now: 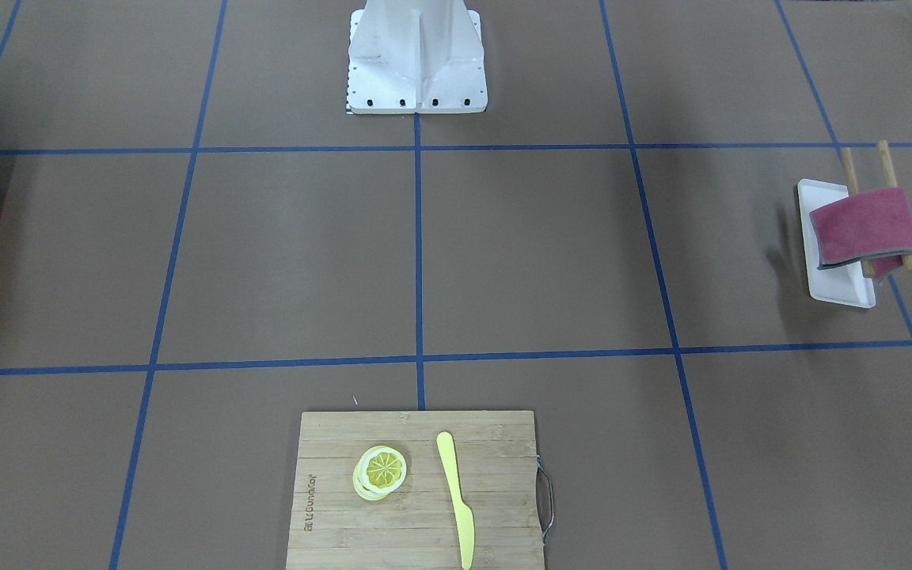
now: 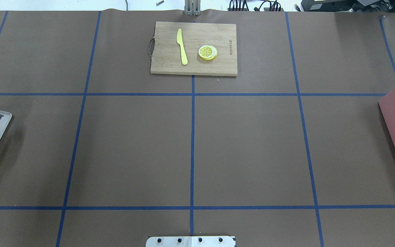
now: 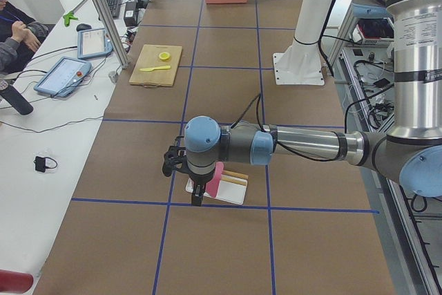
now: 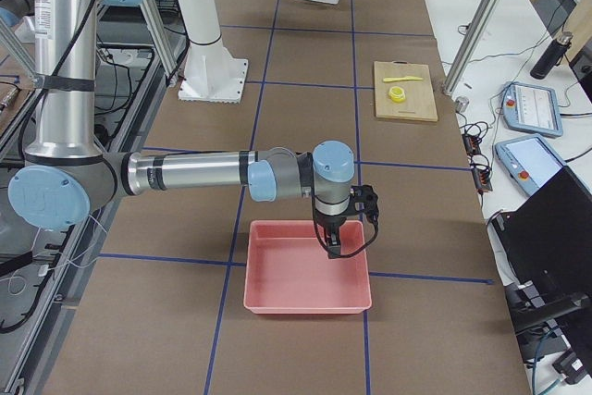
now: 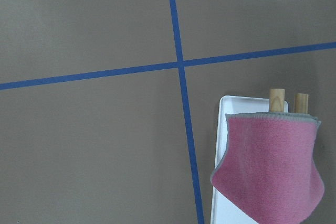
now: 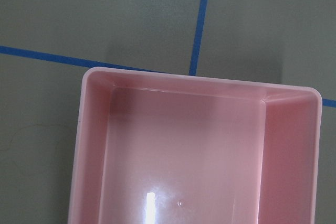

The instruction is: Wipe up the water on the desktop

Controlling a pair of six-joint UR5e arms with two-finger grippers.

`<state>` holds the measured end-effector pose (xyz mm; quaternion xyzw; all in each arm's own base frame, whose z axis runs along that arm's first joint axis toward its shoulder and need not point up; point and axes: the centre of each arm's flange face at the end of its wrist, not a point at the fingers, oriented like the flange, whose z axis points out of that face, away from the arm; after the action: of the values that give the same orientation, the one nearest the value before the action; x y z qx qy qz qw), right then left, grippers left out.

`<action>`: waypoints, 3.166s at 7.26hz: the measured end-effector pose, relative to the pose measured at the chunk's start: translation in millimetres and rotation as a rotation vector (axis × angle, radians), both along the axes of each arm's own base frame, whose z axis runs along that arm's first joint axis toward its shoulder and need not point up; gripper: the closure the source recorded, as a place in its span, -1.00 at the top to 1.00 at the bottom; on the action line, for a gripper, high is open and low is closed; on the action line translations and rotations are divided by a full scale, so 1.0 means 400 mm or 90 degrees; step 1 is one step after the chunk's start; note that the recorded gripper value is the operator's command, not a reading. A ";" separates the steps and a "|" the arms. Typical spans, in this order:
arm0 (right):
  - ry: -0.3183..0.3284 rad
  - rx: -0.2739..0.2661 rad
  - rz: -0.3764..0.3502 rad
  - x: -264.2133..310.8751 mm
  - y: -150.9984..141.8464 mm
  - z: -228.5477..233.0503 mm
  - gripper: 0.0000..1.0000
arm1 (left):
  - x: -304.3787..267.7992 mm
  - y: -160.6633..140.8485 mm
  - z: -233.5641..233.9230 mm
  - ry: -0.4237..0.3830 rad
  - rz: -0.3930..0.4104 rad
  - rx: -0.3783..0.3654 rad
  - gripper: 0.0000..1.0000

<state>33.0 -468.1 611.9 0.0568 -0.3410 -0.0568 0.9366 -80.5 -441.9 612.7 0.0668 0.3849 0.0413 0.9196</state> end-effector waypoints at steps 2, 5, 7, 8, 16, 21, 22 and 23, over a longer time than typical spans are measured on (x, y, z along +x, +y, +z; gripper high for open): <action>0.000 0.001 0.000 0.000 0.001 -0.002 1.00 | 0.000 -0.002 -0.005 -0.001 -0.001 0.010 0.97; 0.000 0.023 0.000 0.002 0.001 -0.042 1.00 | -0.001 -0.008 -0.027 -0.004 -0.002 0.050 0.97; -0.002 0.064 0.002 0.004 -0.007 -0.122 1.00 | -0.002 -0.028 -0.057 -0.005 -0.003 0.077 0.97; 0.002 0.078 0.007 0.011 -0.003 -0.150 1.00 | -0.003 -0.041 -0.076 -0.005 -0.004 0.099 0.97; 0.042 0.098 0.043 0.046 0.018 -0.141 1.00 | 0.007 -0.094 -0.054 0.009 -0.058 0.172 0.97; 0.042 0.099 0.046 0.046 0.022 -0.133 1.00 | 0.191 -0.103 -0.024 0.049 -0.052 0.097 0.80; 0.042 0.098 0.046 0.046 0.023 -0.132 1.00 | 0.219 -0.103 -0.001 0.054 -0.045 0.101 0.60; 0.042 0.097 0.047 0.046 0.024 -0.130 1.00 | 0.241 -0.101 0.018 0.059 -0.036 0.107 0.49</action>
<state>51.6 -458.4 559.8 0.1383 -0.3024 -0.0502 0.9418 16.1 -482.4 619.8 0.1564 0.4199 0.0441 0.8929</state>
